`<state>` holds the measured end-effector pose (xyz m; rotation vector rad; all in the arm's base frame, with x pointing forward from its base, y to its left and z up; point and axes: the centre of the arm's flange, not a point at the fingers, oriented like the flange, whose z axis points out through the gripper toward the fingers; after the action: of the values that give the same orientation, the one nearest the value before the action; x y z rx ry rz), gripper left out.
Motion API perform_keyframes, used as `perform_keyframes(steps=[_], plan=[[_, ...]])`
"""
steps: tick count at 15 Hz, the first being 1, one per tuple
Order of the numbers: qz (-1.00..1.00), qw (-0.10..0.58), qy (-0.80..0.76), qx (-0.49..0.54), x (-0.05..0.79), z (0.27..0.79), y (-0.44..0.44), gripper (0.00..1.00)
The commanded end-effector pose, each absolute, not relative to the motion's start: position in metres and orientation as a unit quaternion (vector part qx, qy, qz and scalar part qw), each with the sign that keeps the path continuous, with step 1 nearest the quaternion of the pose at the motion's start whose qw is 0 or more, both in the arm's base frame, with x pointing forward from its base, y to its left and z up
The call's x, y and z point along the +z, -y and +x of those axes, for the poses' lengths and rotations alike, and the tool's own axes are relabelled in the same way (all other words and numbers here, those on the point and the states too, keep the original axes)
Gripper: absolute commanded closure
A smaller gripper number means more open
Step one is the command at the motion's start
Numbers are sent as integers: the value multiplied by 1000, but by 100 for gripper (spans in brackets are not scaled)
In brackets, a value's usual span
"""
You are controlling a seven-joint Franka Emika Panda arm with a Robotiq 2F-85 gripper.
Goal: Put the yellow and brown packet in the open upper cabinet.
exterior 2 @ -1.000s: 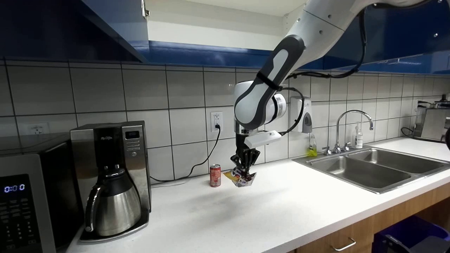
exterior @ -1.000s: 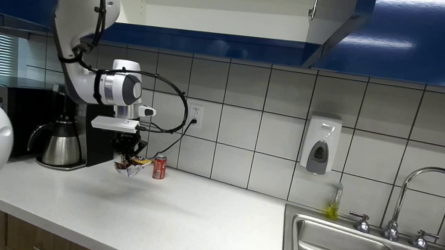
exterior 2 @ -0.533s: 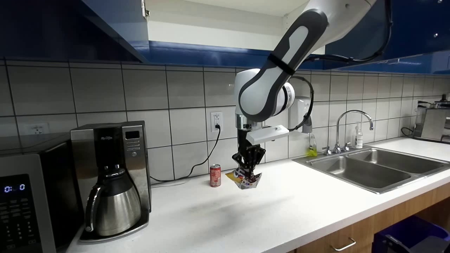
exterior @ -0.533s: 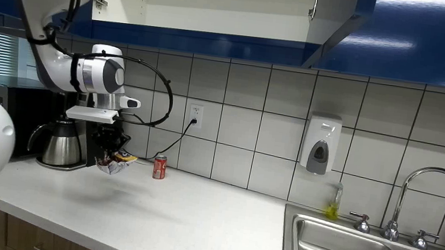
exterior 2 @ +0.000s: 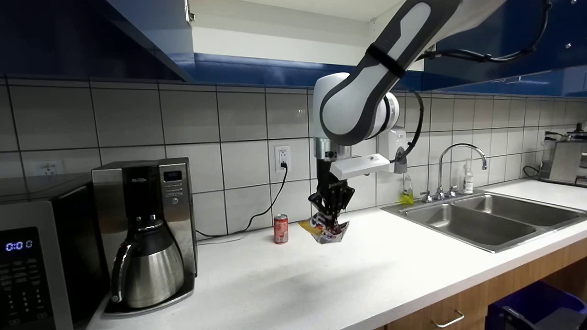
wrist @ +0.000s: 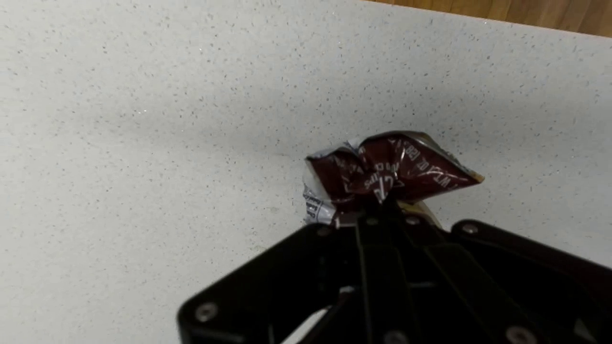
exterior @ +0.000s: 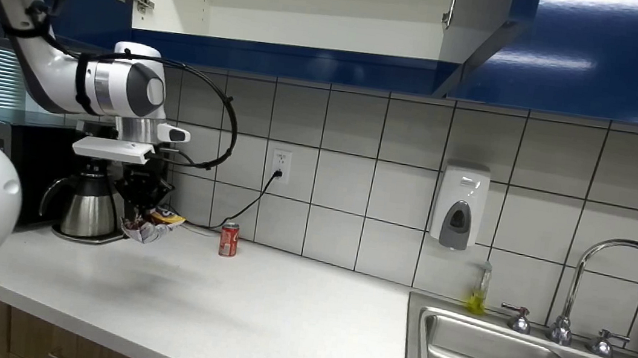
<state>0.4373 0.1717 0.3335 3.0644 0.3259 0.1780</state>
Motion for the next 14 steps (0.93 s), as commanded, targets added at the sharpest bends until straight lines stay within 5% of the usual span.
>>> perform_keyframes(steps=[1, 14], plan=[[988, 20, -141, 54, 353, 424, -164, 100], [990, 36, -127, 42, 389, 415, -161, 100]])
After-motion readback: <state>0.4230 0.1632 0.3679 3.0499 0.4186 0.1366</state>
